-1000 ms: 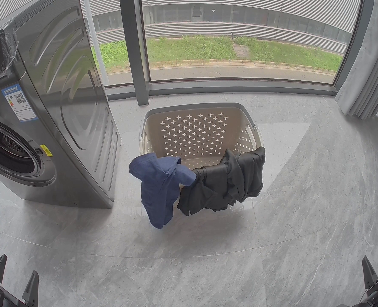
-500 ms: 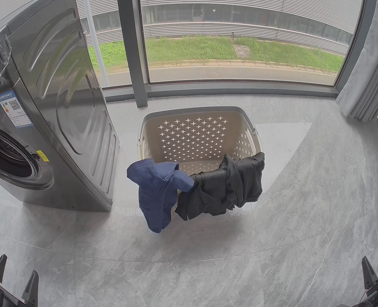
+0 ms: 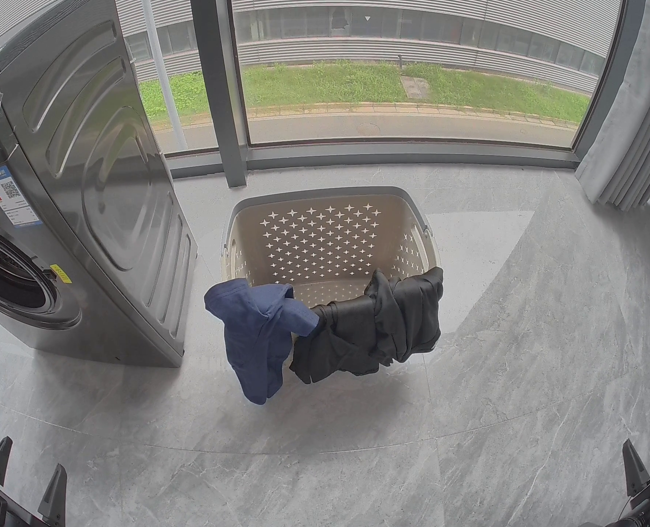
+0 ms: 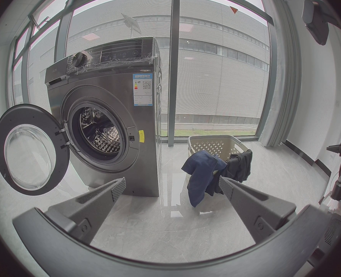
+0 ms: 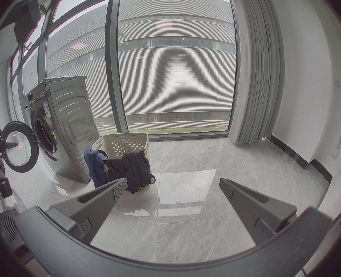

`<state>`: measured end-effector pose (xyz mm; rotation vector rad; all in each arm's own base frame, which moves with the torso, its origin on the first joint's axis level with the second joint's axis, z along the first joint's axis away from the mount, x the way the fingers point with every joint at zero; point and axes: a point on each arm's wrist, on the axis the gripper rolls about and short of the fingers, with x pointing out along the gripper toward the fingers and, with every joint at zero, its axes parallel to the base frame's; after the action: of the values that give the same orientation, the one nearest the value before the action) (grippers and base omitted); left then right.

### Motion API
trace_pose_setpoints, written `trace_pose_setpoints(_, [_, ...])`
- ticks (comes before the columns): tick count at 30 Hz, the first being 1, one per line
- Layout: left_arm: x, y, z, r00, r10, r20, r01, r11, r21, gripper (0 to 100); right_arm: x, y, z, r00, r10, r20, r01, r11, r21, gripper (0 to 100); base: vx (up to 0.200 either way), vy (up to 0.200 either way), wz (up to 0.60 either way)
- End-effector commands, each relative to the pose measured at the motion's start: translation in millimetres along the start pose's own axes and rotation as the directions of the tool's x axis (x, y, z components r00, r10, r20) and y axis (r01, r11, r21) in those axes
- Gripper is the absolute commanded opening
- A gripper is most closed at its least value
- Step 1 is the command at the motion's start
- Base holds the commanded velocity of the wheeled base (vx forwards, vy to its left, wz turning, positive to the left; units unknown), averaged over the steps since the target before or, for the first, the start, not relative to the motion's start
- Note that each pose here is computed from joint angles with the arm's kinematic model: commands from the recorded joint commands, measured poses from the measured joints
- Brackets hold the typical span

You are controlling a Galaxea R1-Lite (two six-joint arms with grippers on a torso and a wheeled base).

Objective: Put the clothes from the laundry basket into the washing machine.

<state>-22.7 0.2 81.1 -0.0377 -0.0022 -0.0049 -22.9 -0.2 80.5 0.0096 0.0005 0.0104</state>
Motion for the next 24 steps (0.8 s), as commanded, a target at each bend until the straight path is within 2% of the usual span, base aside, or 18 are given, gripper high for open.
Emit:
trace_pose_setpoints(1, [-0.1, 0.2, -5.3, 1.0, 0.0, 0.001, 0.0, 1.0, -0.001, 100, 0.1, 0.0, -5.4, 1.0, 0.003, -0.003, -0.003, 1.0, -0.003, 100, 0.2, 0.0, 0.0])
trace_pose_setpoints(5, [-0.1, 0.2, -5.3, 1.0, 0.0, 0.001, 0.0, 1.0, -0.001, 100, 0.0, 0.0, -5.0, 1.0, 0.005, -0.001, -0.005, 1.0, -0.02, 100, 0.2, 0.0, 0.0])
trace_pose_setpoints(10, [-0.1, 0.2, -5.3, 1.0, 0.0, 0.001, 0.0, 1.0, -0.001, 100, 0.0, 0.2, -4.0, 1.0, 0.011, 0.008, -0.011, 0.999, -0.031, 100, 0.0, 0.0, 0.0])
trace_pose_setpoints(12, [-0.1, 0.2, -5.3, 1.0, 0.0, 0.001, 0.0, 1.0, -0.001, 100, -2.5, 0.3, 6.4, 0.998, 0.012, 0.06, -0.009, 0.999, -0.036, 100, 0.0, 0.0, 0.0])
trace_pose_setpoints(13, [-0.1, 0.2, -5.3, 1.0, 0.0, 0.001, 0.0, 1.0, -0.001, 100, -15.7, 0.8, 42.2, 0.977, 0.01, 0.212, -0.003, 0.999, -0.033, 100, 0.0, 0.0, 0.0])
trace_pose_setpoints(14, [-0.1, 0.2, -5.3, 1.0, 0.0, 0.001, 0.0, 1.0, 0.001, 100, -19.0, 0.9, 62.2, 0.972, 0.013, 0.236, -0.007, 1.0, -0.027, 100, 0.0, 0.0, 0.0])
trace_pose_setpoints(15, [-0.1, 0.2, -5.3, 1.0, 0.0, 0.001, 0.0, 1.0, 0.001, 100, -16.7, 1.0, 74.7, 0.976, 0.015, 0.218, -0.012, 1.0, -0.015, 100, 0.0, 0.0, 0.0])
trace_pose_setpoints(16, [-0.1, 0.2, -5.3, 1.0, 0.0, 0.001, 0.0, 1.0, 0.001, 100, -15.8, 0.9, 76.1, 0.977, 0.018, 0.212, -0.015, 1.0, -0.014, 100, 0.0, 0.0, 0.0])
trace_pose_setpoints(17, [-0.1, 0.2, -5.3, 1.0, 0.0, 0.001, 0.0, 1.0, 0.001, 100, -5.2, 1.4, 84.7, 0.99, 0.043, 0.135, -0.046, 0.999, 0.016, 100, 0.0, 0.0, 0.0])
trace_pose_setpoints(18, [-0.1, 0.2, -5.3, 1.0, 0.0, 0.001, 0.0, 1.0, -0.001, 100, 4.4, 2.0, 83.8, 0.994, 0.084, 0.065, -0.086, 0.996, 0.038, 100, 0.0, 0.0, 0.0])
trace_pose_setpoints(20, [-0.1, 0.2, -5.3, 1.0, 0.0, 0.001, 0.0, 1.0, 0.001, 100, 16.9, 2.8, 79.8, 0.992, 0.126, -0.022, -0.124, 0.99, 0.066, 100, 0.0, 0.0, 0.0])
trace_pose_setpoints(21, [-0.1, 0.2, -5.3, 1.0, 0.0, 0.001, 0.0, 1.0, 0.001, 100, 31.4, 4.1, 74.5, 0.978, 0.174, -0.117, -0.164, 0.982, 0.093, 100, 0.0, 0.0, 0.0])
trace_pose_setpoints(22, [-0.1, 0.2, -5.3, 1.0, 0.0, 0.001, 0.0, 1.0, 0.001, 100, 36.0, 4.7, 72.1, 0.969, 0.198, -0.151, -0.184, 0.978, 0.101, 100, 0.0, 0.0, 0.0])
trace_pose_setpoints(24, [-0.1, 0.2, -5.3, 1.0, 0.0, 0.001, 0.0, 1.0, -0.001, 100, 52.5, 8.0, 63.4, 0.915, 0.292, -0.277, -0.264, 0.955, 0.135, 100, 0.0, 0.0, 0.0])
